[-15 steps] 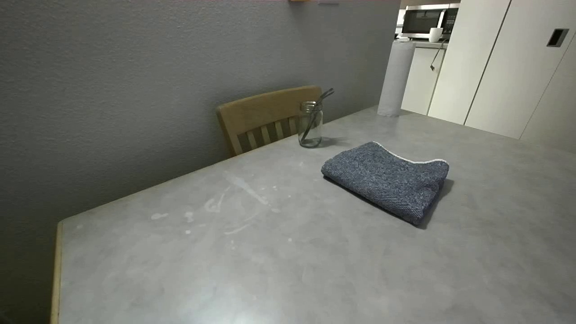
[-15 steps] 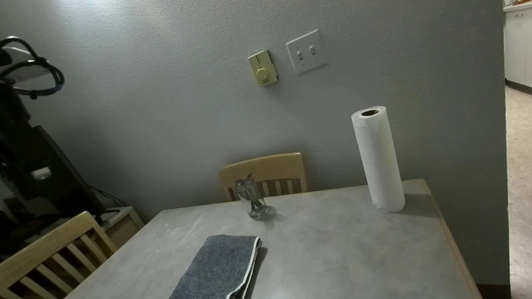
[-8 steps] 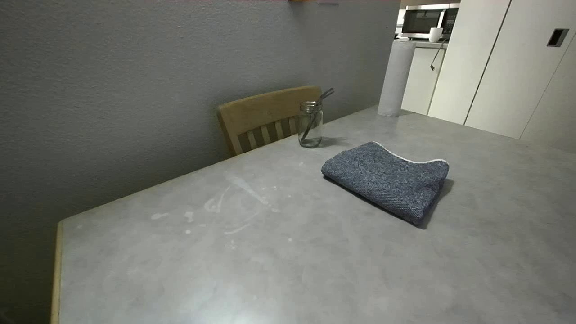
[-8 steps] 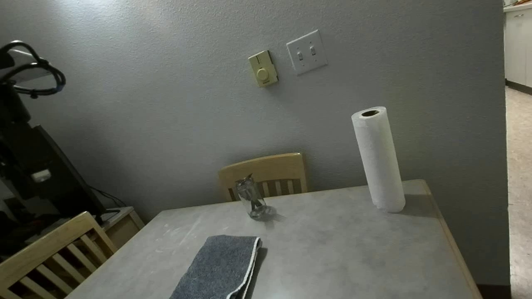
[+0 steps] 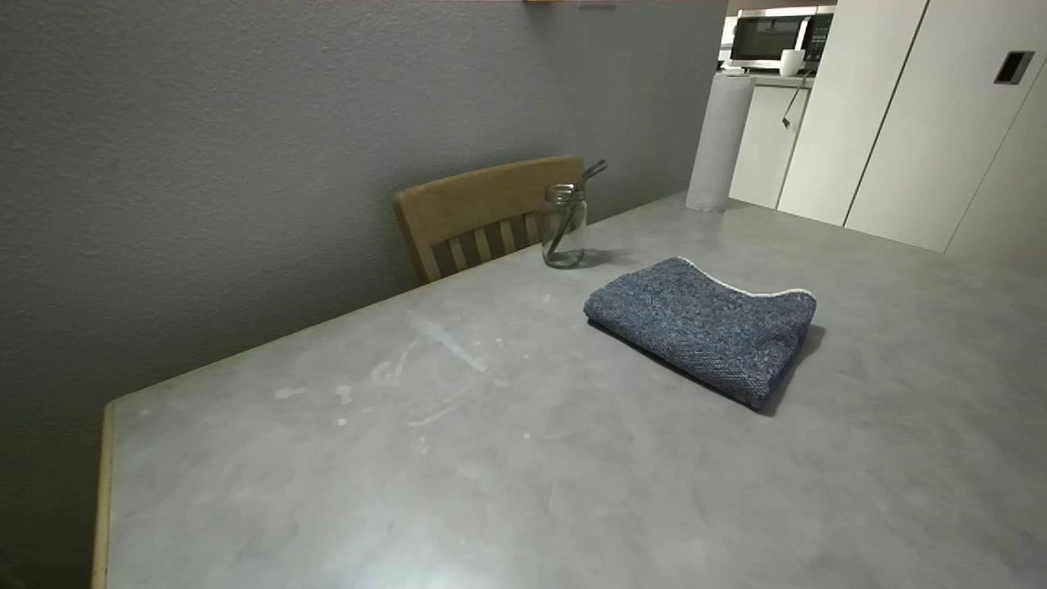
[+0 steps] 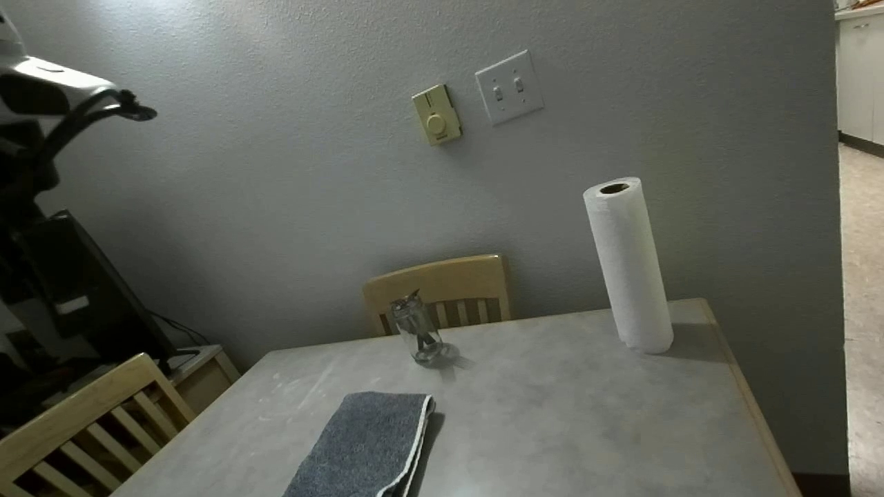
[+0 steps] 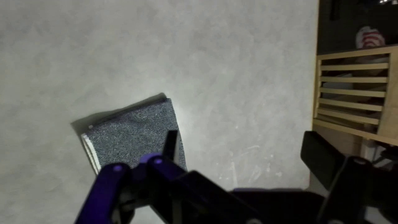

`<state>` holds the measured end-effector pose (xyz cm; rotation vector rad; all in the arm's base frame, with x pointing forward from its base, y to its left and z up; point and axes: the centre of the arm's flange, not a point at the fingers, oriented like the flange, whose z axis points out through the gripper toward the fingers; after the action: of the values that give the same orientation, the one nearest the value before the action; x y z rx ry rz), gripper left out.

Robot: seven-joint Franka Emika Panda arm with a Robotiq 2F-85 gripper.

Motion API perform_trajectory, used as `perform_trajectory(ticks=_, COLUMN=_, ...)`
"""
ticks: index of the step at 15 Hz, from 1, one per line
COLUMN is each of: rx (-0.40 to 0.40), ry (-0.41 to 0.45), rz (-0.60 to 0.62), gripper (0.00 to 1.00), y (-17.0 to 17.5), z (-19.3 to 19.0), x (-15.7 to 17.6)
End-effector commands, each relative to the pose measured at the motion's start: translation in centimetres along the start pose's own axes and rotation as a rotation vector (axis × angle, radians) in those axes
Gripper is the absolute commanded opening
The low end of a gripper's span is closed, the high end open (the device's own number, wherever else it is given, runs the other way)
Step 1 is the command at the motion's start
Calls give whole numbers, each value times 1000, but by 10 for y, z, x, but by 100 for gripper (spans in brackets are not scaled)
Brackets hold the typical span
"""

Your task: Unfold the grey towel

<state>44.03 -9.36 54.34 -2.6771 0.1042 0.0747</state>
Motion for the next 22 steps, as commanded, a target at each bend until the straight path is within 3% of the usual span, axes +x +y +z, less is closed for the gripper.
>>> perform_trajectory(ticks=1, rx=198, ry=-40, rz=-27, gripper=100, y=36, z=-10, x=1)
perform_trajectory(ticks=2, rx=114, ry=-9, rz=-9, gripper=100, y=21, z=-5, x=-6)
perform_trajectory(ticks=7, rx=108, ry=-18, rz=-19, gripper=100, y=22, z=-3, x=-3)
perform_trajectory(ticks=10, rx=71, ry=-17, rz=-1, gripper=100, y=48, z=13, x=12)
perform_trajectory(ticks=17, rx=143, ry=-95, rz=67, gripper=100, y=129, z=68, x=38)
perform_trajectory(ticks=22, rx=194, ry=-162, rz=91, gripper=100, y=155, z=109, x=47)
